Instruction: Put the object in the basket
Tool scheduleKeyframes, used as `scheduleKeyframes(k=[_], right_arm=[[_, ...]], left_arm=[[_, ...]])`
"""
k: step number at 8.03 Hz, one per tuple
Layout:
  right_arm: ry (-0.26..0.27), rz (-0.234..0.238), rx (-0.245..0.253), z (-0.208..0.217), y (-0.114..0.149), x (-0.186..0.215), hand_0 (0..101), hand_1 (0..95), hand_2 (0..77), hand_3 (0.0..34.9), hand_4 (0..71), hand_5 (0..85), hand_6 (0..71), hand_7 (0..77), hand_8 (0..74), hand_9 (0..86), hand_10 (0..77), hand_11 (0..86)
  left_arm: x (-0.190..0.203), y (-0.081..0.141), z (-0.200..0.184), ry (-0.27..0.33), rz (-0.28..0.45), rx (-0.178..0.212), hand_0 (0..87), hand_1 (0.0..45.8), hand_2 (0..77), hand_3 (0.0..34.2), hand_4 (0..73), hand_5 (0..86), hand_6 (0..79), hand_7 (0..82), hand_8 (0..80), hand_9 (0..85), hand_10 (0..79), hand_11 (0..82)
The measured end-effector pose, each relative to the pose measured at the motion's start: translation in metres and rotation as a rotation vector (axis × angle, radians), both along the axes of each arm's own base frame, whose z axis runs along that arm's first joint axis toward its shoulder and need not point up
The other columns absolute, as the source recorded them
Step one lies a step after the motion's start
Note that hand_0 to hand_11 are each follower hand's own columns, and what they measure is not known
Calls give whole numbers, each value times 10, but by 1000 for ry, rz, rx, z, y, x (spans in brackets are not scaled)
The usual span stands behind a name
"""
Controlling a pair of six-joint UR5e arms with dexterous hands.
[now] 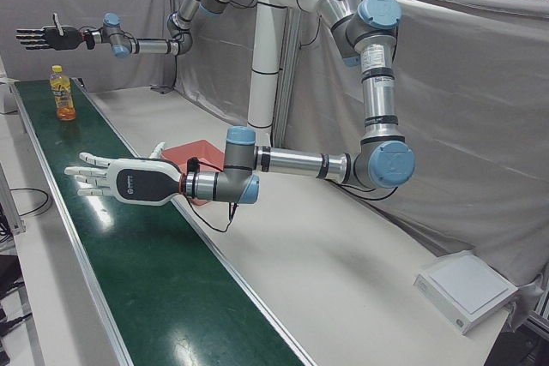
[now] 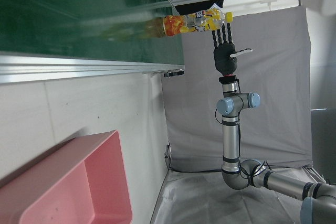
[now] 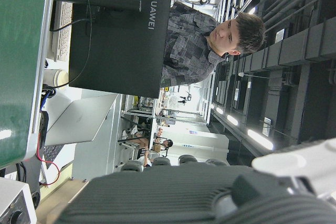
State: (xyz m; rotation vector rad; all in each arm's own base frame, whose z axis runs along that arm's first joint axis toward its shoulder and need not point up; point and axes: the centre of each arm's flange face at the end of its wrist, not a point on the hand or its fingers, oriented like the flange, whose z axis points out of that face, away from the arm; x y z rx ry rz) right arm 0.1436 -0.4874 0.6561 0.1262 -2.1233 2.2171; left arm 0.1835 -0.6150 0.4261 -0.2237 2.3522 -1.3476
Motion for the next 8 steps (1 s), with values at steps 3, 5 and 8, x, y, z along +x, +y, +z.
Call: scheduleKeyframes(k=[3,5,8], right_arm=[[0,0,0,0,0,0,3,0,5,0,0,0,0,5,0,0,0,0],[0,0,0,0,0,0,4,0,5,1,0,0,0,5,0,0,0,0],[0,0,-1,0,0,0,2,0,5,0,0,0,0,5,0,0,0,0]], left_arm=[[0,0,-1,0,0,1,600,33,5,22,120,158,0,16,82,120,22,33],[0,0,-1,0,0,2,598,33,5,23,120,158,0,11,82,120,22,44],[0,0,-1,0,0,1,598,33,5,23,120,158,0,11,82,120,22,44]])
